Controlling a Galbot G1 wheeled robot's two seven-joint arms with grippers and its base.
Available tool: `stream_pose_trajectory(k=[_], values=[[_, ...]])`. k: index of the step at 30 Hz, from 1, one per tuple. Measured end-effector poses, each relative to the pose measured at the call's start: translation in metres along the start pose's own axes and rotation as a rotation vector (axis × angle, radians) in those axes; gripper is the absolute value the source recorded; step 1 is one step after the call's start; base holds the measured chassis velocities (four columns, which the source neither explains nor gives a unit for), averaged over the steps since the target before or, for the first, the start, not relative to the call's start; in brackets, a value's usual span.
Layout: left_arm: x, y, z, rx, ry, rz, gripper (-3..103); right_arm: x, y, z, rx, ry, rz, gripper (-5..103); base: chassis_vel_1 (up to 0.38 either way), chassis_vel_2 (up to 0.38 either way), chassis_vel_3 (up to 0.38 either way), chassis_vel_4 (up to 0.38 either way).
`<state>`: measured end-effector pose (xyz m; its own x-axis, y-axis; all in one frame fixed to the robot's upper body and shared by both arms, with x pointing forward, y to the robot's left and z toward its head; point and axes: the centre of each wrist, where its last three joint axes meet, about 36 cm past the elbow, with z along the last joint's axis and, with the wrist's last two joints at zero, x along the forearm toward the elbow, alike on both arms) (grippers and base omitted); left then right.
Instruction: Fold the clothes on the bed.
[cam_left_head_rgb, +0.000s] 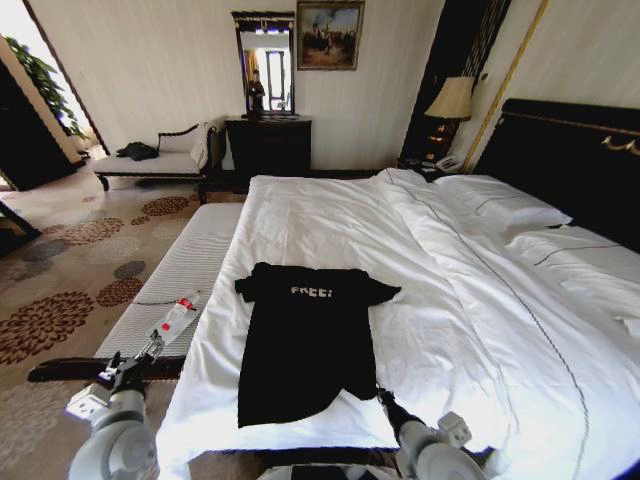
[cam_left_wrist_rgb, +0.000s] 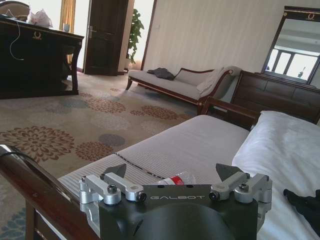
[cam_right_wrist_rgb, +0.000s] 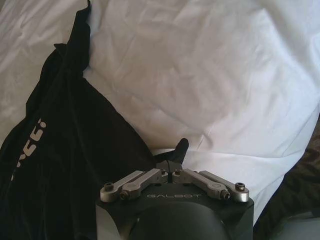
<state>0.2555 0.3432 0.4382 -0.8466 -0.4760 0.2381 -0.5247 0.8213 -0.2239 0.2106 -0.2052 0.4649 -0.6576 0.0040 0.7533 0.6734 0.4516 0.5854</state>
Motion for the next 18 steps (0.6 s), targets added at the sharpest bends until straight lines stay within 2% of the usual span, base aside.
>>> stream_pose_trajectory(k=[7,18], values=[[-0.001,-0.006,0.005,0.006,0.006,0.009,100,0.026,0.010,-0.015,-0.017,-0.036,0.026,0,0.000,0.000,0.000,0.000],[-0.004,-0.003,0.007,0.001,0.011,-0.002,100,0.027,0.015,-0.015,-0.029,-0.033,0.119,0,0.000,0.000,0.000,0.000]])
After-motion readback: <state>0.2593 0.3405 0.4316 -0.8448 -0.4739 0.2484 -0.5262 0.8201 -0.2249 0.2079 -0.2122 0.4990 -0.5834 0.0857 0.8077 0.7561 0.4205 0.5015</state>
